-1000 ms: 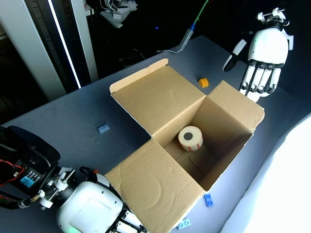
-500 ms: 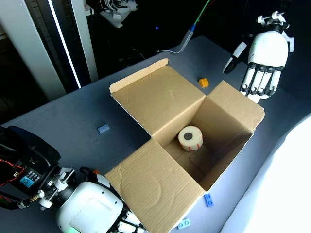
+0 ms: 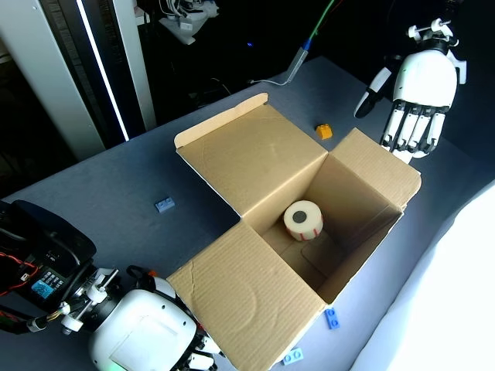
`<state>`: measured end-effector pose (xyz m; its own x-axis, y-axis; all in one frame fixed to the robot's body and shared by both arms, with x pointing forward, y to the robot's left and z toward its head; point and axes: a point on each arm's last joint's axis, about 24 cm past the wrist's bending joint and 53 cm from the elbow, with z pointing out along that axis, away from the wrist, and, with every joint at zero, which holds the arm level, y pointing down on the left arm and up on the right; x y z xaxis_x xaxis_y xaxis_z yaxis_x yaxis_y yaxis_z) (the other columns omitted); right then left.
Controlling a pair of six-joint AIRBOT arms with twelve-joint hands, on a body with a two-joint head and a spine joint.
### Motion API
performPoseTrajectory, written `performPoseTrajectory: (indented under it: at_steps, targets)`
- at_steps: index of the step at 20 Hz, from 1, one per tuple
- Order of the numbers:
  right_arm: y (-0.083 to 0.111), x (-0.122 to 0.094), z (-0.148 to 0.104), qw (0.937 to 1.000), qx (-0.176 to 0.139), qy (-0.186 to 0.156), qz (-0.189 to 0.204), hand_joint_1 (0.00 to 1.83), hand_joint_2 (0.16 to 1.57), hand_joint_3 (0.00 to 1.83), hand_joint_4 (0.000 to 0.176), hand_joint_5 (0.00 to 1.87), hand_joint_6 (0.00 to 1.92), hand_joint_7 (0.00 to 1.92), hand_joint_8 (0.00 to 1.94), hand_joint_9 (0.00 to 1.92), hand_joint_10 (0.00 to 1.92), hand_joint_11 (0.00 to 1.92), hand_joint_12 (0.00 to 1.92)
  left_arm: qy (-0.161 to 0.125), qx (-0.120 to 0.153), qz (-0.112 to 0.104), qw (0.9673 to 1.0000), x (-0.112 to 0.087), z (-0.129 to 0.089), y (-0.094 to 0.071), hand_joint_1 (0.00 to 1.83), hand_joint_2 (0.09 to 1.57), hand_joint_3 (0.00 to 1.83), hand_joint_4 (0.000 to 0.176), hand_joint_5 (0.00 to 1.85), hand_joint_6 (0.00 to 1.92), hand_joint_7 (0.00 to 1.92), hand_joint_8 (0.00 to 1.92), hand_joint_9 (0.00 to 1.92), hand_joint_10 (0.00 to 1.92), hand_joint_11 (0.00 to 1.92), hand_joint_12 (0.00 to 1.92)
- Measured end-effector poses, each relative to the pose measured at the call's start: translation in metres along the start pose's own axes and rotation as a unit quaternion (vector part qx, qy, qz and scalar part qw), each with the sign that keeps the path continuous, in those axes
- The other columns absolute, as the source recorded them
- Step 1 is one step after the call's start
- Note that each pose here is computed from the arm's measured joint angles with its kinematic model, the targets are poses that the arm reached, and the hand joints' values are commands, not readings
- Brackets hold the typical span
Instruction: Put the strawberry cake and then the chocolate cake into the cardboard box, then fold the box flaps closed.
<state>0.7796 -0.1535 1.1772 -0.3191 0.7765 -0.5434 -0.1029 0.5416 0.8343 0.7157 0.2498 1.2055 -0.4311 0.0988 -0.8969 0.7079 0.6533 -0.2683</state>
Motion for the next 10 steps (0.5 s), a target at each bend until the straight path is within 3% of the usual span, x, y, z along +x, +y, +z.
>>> performPoseTrajectory:
  at_steps: [5,10]
  targets:
    - [-0.004,-0.008,-0.009,1.0,0.006,0.003,-0.004,1.13,1.27,0.0,0.028,0.69,1.42,0.73,1.42,0.49,1.25,0.3,1.71,0.002,0.001,-0.002,1.0,0.002,0.0,0.0,0.58,1.01,0.0,0.032,0.26,0.01,0.31,0.01,0.45,0.01,0.0,1.34]
    - [-0.009,-0.042,-0.028,0.9998,0.013,-0.015,-0.008,1.12,1.28,0.0,0.03,0.66,1.47,0.7,1.45,0.47,1.31,0.31,1.74,0.002,0.001,-0.002,1.0,0.002,0.0,0.0,0.53,1.01,0.0,0.043,0.24,0.0,0.3,0.0,0.45,0.01,0.0,1.34]
